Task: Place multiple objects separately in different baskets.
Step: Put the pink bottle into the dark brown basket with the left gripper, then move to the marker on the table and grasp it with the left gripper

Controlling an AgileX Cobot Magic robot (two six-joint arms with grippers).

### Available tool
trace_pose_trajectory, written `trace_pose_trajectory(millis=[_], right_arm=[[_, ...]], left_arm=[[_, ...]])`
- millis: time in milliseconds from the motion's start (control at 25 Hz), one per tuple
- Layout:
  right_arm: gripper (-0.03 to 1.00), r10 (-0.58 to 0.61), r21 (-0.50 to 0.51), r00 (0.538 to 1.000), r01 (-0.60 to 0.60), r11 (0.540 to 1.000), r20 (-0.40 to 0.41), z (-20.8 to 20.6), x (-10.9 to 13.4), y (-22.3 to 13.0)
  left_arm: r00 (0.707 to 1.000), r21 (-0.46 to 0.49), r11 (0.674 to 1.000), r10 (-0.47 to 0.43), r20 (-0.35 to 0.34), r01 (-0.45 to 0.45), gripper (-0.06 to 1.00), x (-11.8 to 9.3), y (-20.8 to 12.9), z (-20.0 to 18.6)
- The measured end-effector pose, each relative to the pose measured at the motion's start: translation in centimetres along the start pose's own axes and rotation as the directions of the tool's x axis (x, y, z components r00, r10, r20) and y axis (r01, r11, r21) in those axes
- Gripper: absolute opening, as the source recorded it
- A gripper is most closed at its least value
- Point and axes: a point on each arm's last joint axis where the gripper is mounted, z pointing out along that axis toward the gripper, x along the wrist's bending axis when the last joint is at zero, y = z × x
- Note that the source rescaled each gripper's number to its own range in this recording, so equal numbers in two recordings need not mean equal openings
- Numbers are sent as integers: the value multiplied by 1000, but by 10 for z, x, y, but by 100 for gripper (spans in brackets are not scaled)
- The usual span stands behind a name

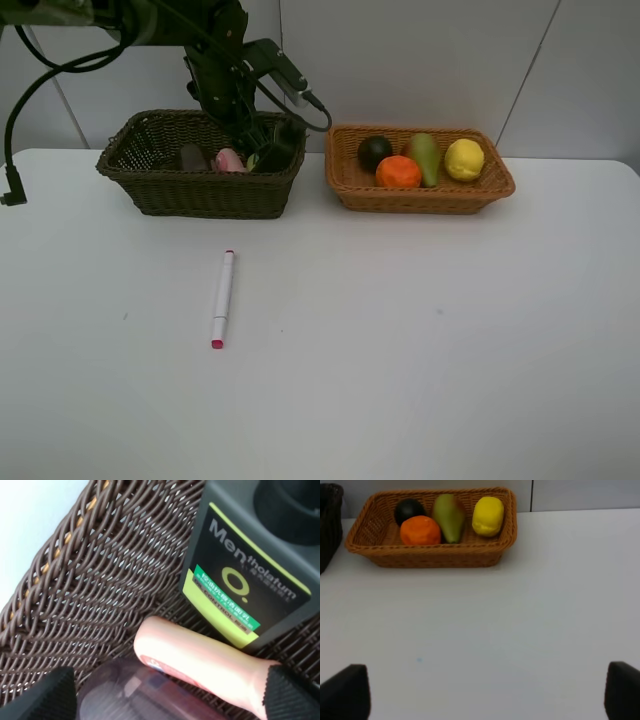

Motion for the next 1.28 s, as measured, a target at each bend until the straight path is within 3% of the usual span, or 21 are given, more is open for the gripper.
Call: trace_pose_trajectory(millis=[440,720,880,1080,1280], right_arm=[[98,0,0,1000,0,1000,0,0,0,0],[98,0,0,1000,0,1000,0,0,0,0],[98,0,0,1000,0,1000,0,0,0,0],[98,0,0,1000,0,1000,0,0,0,0],[98,0,0,1000,0,1000,0,0,0,0]], left_arm=[[1000,-2,1000,-2,-3,2,100,2,1,-4],[999,22,999,-30,-18,30,100,15,0,-46],[988,68,986,-152,-5,152,100,21,-6,-77],[941,136,932,-338,-12,336,100,18,-12,-121],[891,112,887,-453,20,449,100,3,-10,-151]])
